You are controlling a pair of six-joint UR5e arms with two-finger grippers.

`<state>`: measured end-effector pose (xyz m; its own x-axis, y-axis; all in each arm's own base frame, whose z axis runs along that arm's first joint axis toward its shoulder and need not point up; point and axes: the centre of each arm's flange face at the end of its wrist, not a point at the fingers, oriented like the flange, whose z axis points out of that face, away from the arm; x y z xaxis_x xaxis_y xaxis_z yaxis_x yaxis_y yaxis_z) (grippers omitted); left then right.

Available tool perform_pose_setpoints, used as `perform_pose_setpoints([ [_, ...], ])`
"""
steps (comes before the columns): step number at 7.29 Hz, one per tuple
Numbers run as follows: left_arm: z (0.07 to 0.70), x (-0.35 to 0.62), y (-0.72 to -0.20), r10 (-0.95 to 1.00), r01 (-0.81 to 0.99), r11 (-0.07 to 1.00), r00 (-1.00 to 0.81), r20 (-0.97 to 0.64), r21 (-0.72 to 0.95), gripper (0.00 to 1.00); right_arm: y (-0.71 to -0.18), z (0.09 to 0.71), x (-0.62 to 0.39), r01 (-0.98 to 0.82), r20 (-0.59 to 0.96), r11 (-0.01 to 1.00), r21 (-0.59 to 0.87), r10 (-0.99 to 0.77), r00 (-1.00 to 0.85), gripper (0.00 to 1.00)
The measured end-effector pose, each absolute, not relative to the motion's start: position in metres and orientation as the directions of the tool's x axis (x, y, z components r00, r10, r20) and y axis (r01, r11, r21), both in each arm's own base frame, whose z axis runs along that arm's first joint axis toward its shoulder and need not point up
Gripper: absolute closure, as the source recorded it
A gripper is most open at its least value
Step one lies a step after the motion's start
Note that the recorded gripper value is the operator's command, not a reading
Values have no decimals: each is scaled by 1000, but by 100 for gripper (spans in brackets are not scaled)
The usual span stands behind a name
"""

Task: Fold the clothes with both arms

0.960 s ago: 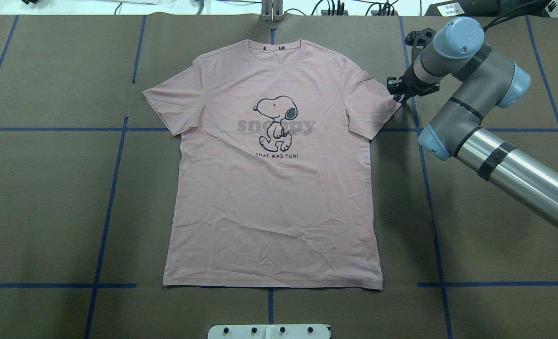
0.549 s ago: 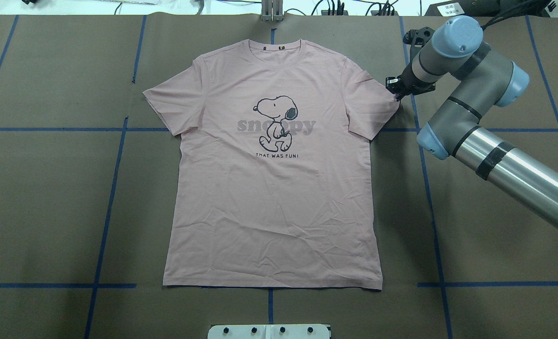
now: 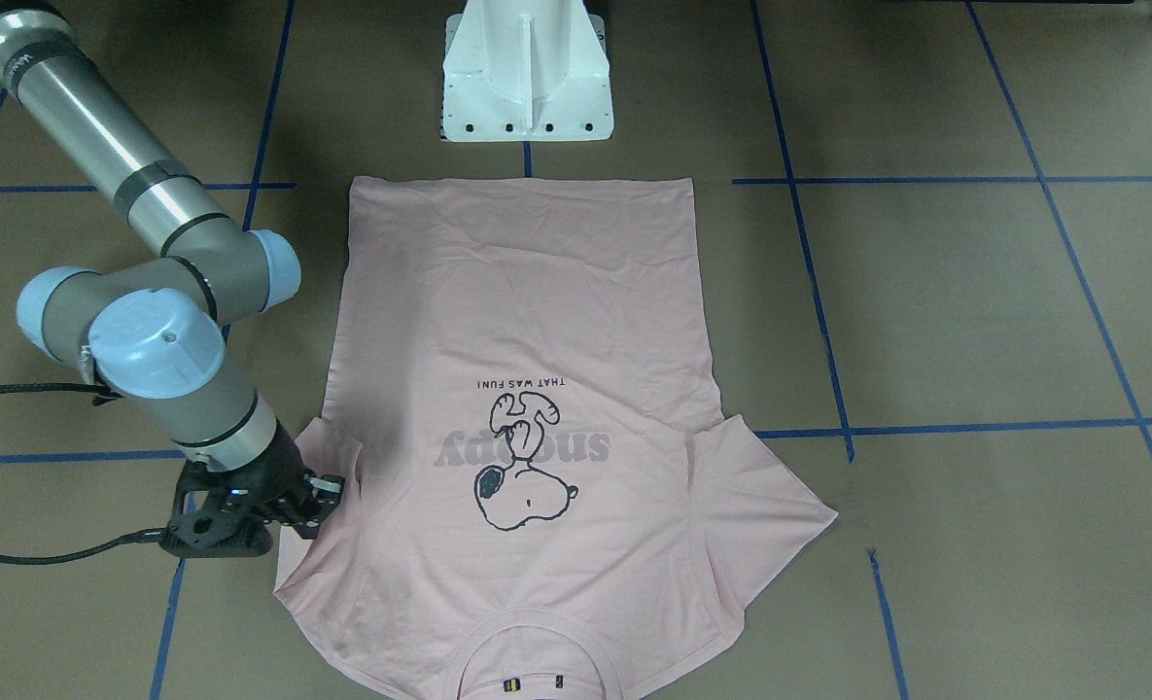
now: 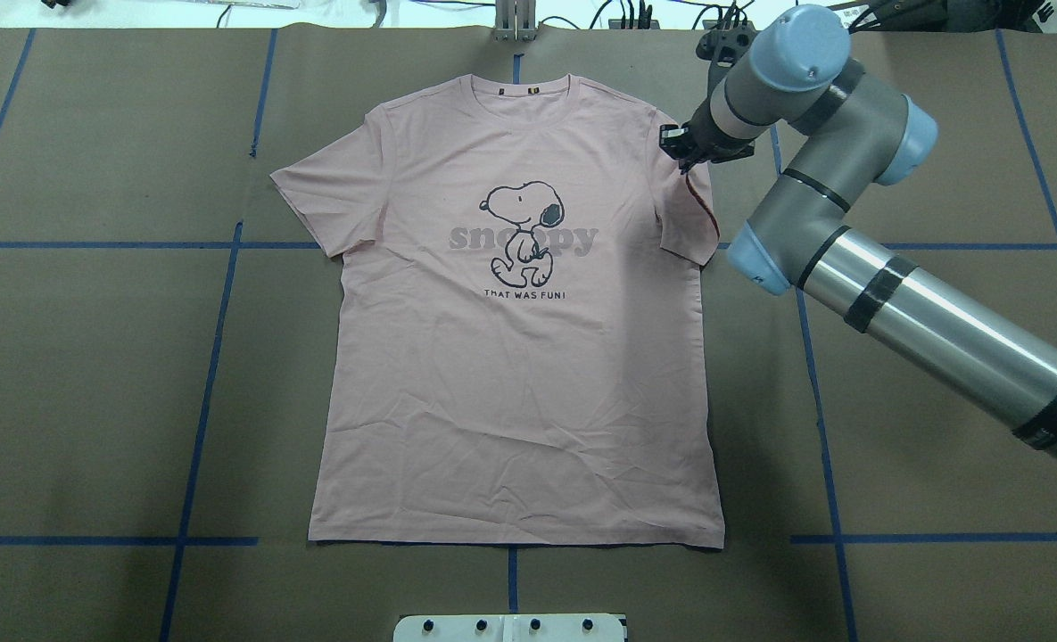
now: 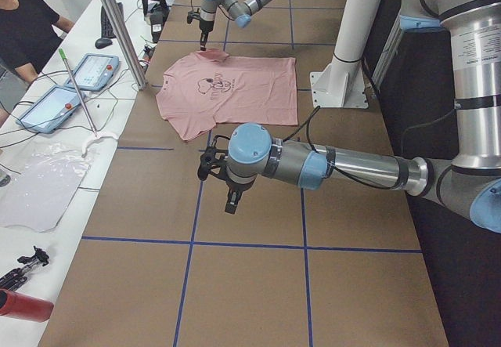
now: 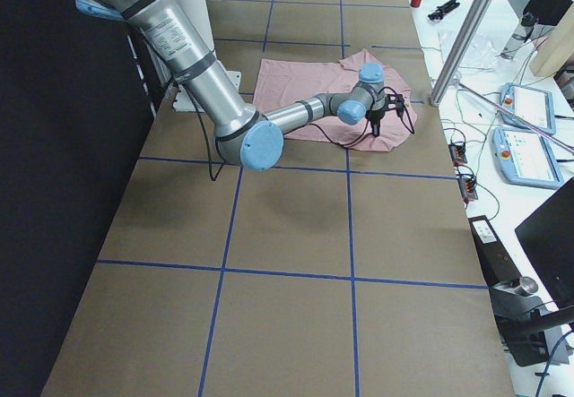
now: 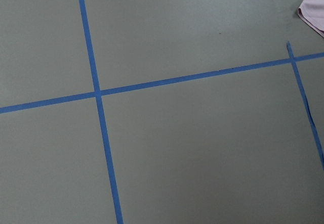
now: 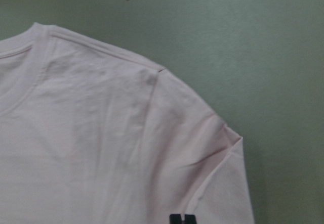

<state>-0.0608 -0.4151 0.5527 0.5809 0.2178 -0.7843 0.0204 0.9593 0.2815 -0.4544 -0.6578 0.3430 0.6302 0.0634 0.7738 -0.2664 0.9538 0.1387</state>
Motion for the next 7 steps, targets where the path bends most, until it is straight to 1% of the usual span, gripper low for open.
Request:
perform_pose_setpoints([
  [1,552,-61,-415,219,21,959,581,-784,283,0,-651,325,-479,-291,774,947,136,82,628,100],
  [4,550,-61,-415,222,21,958,581,-783,287,0,-658,314,-507,-324,748,935,144,111,655,100],
  [5,549,-61,-415,223,21,958,581,-783,288,0,-664,311,-512,-333,740,931,149,118,662,90],
  [6,549,-61,-415,223,21,957,580,-784,288,0,-668,309,-514,-341,734,927,156,122,668,1],
  [7,547,-61,-415,229,20,956,577,-784,294,0,-670,308,-515,-347,731,924,162,124,671,0],
])
